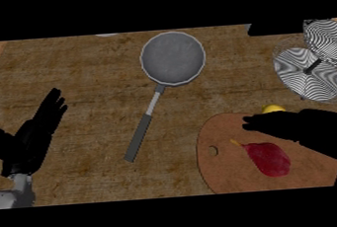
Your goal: Pick the pear from the cutting board and place it in the tiered basket
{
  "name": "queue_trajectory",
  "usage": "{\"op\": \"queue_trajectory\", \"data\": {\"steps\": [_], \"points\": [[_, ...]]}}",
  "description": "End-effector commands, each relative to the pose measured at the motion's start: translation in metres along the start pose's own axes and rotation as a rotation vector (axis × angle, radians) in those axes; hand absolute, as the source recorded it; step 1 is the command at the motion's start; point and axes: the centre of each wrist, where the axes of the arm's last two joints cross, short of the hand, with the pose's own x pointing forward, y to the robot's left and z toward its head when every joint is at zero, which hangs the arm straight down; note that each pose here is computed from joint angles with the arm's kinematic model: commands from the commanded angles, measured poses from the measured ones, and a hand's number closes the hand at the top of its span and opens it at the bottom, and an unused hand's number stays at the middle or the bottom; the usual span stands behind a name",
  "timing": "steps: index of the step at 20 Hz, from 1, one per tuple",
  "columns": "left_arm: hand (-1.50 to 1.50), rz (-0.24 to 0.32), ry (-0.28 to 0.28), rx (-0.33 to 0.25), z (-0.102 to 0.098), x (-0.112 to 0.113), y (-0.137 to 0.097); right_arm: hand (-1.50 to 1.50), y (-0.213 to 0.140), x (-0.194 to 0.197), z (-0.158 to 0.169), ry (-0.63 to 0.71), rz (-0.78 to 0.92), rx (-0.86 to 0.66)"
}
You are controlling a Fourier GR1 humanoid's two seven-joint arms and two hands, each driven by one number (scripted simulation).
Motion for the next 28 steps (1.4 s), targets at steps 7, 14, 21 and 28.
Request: {"op": "queue_trajectory", "data": {"steps": [7, 14, 21, 28], "points": [[0.00, -0.008, 0.010, -0.011, -0.003, -0.011, -0.011, -1.50, 0.053, -0.033, -0.037, 0.116, 0.027, 0.021], [0.00, -0.007, -0.015, -0.010, 0.010, 0.008, -0.015, -1.50, 0.060, -0.056, -0.059, 0.132, 0.052, -0.075], [0.00, -0.008, -0.002, -0.019, 0.002, 0.001, 0.001, -1.50, 0.088, -0.052, -0.083, 0.125, 0.108, -0.102], [0.00, -0.016, -0.002, -0.008, 0.003, -0.001, -0.007, 1.50, 0.082, -0.070, -0.087, 0.131, 0.084, 0.114]]}}
